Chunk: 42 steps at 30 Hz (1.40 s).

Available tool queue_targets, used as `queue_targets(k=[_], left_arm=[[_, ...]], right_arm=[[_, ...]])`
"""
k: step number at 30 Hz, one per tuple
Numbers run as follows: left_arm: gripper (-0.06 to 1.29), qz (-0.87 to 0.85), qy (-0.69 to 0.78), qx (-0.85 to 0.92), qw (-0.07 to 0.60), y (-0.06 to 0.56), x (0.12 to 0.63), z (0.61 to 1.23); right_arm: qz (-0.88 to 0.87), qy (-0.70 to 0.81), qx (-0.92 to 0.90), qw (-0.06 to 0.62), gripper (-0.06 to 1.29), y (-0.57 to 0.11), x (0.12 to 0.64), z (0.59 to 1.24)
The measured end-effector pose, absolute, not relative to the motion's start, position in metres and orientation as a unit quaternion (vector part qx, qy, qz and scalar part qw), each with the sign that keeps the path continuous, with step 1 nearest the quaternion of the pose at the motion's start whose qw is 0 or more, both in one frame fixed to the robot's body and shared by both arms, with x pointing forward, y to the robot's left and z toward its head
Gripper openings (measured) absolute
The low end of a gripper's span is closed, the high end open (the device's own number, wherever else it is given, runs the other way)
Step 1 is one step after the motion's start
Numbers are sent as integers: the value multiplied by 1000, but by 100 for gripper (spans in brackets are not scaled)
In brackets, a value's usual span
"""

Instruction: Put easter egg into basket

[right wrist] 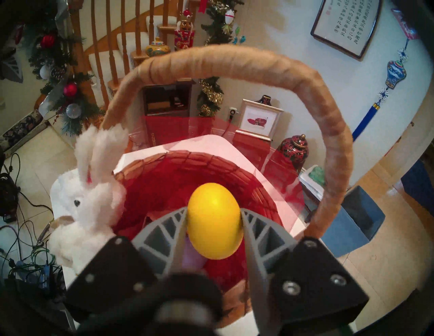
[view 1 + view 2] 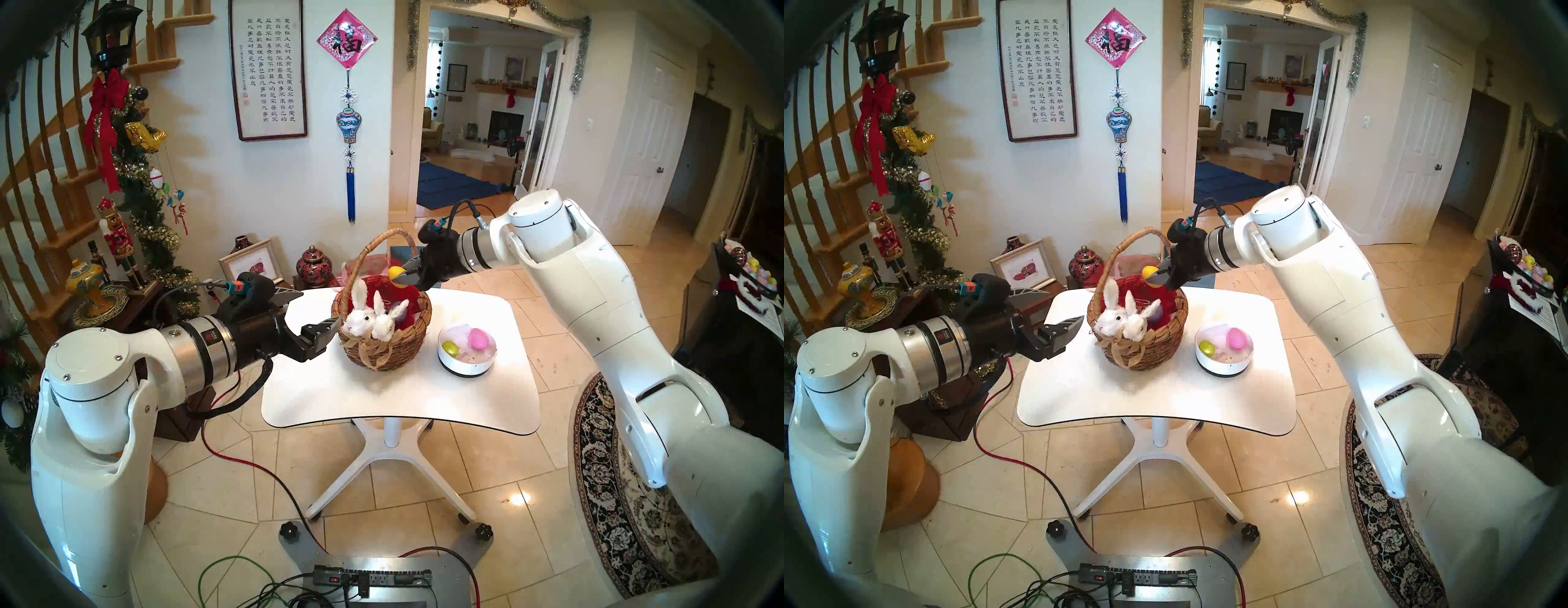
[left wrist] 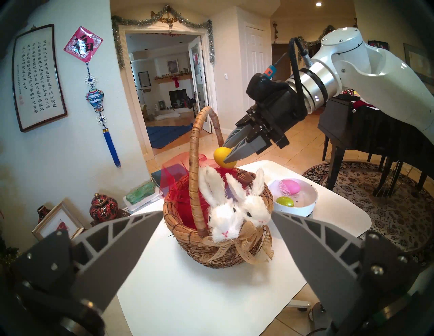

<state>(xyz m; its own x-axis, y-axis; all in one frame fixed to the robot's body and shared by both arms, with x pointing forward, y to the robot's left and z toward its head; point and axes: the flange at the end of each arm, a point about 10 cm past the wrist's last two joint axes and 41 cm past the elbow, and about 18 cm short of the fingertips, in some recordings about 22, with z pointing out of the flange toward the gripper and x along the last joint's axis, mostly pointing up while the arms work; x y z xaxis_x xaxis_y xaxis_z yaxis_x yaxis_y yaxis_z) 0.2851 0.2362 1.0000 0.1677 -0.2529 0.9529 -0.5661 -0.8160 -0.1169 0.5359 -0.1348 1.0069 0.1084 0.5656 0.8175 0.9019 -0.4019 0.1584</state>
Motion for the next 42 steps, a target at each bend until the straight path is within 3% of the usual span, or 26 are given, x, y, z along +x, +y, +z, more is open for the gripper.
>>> queue_targets(k=[13,15,16,17,22,42], left_arm=[[126,585,-272,752,134,236,285,1000],[126,585,-272,752,134,236,285,1000],[126,585,-272,752,134,236,285,1000],[126,585,-272,752,134,236,285,1000],[126,585,-272,752,134,236,285,1000],[126,585,-272,752,134,236,285,1000]], right_arm=[[-441,-516,-702,216,48,-118,543,1009],[-442,-516,-701,216,56,-117,543,1008],[-442,-516,-701,216,76,-116,544,1009],[-443,-516,-701,216,84,-116,544,1009],[-447,-517,-698,213,100,-115,543,1011],[-445,-511,-705,209,100,-135,526,1014]])
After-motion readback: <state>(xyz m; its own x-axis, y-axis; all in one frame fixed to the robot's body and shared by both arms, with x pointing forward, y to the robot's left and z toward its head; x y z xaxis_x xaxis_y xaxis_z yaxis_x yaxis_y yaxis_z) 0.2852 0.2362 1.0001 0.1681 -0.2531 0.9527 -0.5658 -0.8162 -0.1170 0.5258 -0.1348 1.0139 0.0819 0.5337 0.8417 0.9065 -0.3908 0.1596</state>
